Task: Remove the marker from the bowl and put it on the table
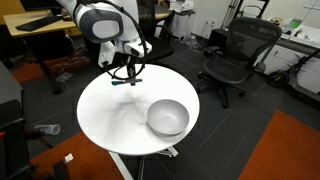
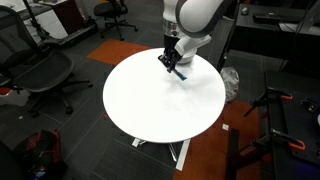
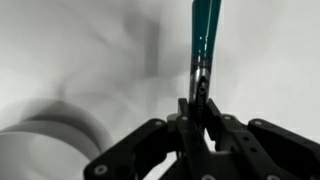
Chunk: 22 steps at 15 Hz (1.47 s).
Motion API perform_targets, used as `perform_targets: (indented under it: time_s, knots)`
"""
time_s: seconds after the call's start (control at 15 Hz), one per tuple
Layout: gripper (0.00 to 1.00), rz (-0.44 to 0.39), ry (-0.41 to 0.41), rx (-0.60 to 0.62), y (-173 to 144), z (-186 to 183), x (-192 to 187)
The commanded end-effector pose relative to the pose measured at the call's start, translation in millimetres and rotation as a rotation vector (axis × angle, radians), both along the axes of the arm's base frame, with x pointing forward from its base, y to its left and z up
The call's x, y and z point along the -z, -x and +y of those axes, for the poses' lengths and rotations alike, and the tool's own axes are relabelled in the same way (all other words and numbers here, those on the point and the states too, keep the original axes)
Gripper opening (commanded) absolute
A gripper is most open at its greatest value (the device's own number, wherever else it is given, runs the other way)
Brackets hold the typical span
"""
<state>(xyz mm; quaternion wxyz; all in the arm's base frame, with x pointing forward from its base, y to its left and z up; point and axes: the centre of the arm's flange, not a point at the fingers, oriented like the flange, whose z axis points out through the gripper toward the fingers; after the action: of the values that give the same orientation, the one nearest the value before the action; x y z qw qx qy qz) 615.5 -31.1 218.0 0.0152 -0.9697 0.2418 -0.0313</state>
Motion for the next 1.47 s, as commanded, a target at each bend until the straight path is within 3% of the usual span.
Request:
perform_targets:
  time_s: [0.0, 0.53, 1.0, 1.07, 1.13, 1.2, 1.4]
  knots:
    - [0.05, -0.016, -0.009, 0.064, 18, 24, 6]
    - [0.05, -0.018, 0.010, 0.172, 16, 49, 41]
    - [0.05, 0.017, 0.012, 0.170, 21, 51, 75]
    - [0.13, 0.019, 0.014, 0.166, 21, 51, 76]
    - [0.44, 0.018, 0.017, 0.162, 22, 51, 76]
    - [0.45, 0.015, 0.022, 0.158, 22, 51, 75]
    - [0.65, -0.023, 0.033, 0.142, 22, 51, 63]
